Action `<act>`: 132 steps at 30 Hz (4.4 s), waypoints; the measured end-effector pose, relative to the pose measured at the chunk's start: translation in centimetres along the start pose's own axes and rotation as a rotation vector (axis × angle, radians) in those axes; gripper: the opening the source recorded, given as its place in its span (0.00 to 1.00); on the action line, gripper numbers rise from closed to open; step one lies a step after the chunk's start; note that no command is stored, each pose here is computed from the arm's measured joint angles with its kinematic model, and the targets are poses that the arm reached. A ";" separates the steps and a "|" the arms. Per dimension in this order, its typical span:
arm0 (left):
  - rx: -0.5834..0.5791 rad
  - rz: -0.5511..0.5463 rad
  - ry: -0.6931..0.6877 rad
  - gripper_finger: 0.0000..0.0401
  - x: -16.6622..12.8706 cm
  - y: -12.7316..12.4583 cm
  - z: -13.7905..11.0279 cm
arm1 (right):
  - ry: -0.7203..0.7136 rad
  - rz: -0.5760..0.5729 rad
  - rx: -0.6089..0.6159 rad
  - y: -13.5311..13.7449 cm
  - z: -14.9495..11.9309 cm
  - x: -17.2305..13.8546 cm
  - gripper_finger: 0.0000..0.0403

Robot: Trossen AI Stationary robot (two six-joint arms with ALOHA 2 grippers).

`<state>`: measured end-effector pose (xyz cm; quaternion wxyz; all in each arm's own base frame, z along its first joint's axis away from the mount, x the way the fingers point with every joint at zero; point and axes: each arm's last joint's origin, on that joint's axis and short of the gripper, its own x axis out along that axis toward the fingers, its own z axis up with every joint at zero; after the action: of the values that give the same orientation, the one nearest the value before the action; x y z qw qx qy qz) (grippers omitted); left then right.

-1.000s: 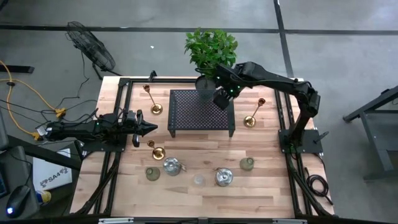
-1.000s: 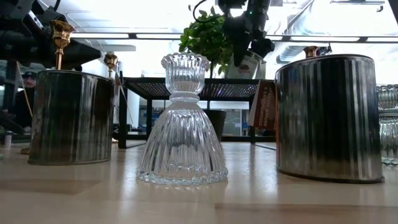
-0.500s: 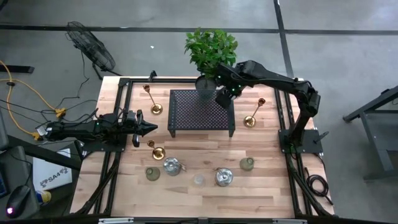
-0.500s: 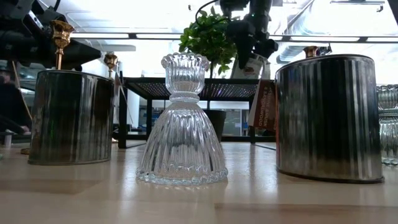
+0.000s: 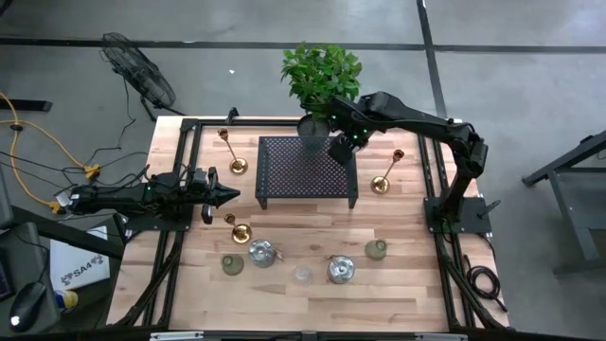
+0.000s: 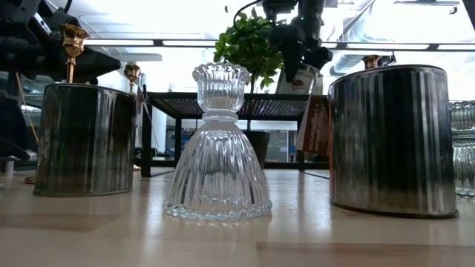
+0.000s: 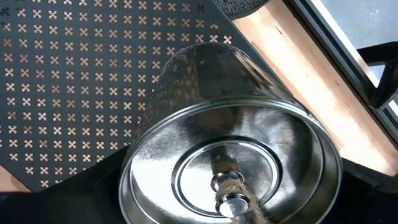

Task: Pick & Place candle stick holders
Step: Put the top silver scented candle on the shelf, then put the right silver scented candle on the shelf aligned with the other silver scented candle

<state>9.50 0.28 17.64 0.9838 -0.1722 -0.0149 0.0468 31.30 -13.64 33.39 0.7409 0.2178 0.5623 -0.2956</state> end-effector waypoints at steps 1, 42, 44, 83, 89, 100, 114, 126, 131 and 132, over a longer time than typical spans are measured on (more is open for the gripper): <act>0.000 0.000 0.000 0.00 0.0 0.0 0.0 | 0.000 0.000 0.000 0.0 0.0 0.0 0.87; 0.000 0.000 0.000 0.00 0.0 0.0 0.0 | -0.016 -0.030 -0.059 0.2 0.4 0.7 0.99; 0.000 0.000 0.000 0.00 0.0 0.0 0.0 | -0.022 -0.028 -0.049 0.1 0.4 0.5 0.99; 0.000 0.000 0.000 0.00 0.0 0.0 0.0 | -0.199 0.040 0.067 -1.6 -3.2 -7.1 0.99; 0.000 0.000 0.000 0.00 0.0 0.0 0.0 | -0.284 -0.009 0.043 -0.7 -5.1 -9.2 0.99; 0.000 0.000 0.000 0.00 0.0 0.0 0.0 | -0.348 0.031 -0.104 4.1 -8.5 -11.0 0.99; 0.000 0.000 0.000 0.00 0.0 0.0 0.0 | -0.325 0.139 -0.263 8.7 -12.0 -11.6 0.99; 0.000 0.000 0.000 0.00 0.0 0.0 0.0 | -0.242 0.114 -0.320 13.2 -12.7 -7.3 0.99; 0.000 0.000 0.000 0.00 0.0 0.0 0.0 | -0.174 0.068 -0.315 14.0 -13.5 -4.8 0.99; 0.000 0.000 0.000 0.00 0.0 0.0 0.0 | -0.162 0.059 -0.305 14.0 -13.7 -4.4 0.99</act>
<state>9.49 0.28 17.64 0.9838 -0.1722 -0.0150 0.0466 30.36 6.43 33.80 0.8165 0.0946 0.5326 -0.2016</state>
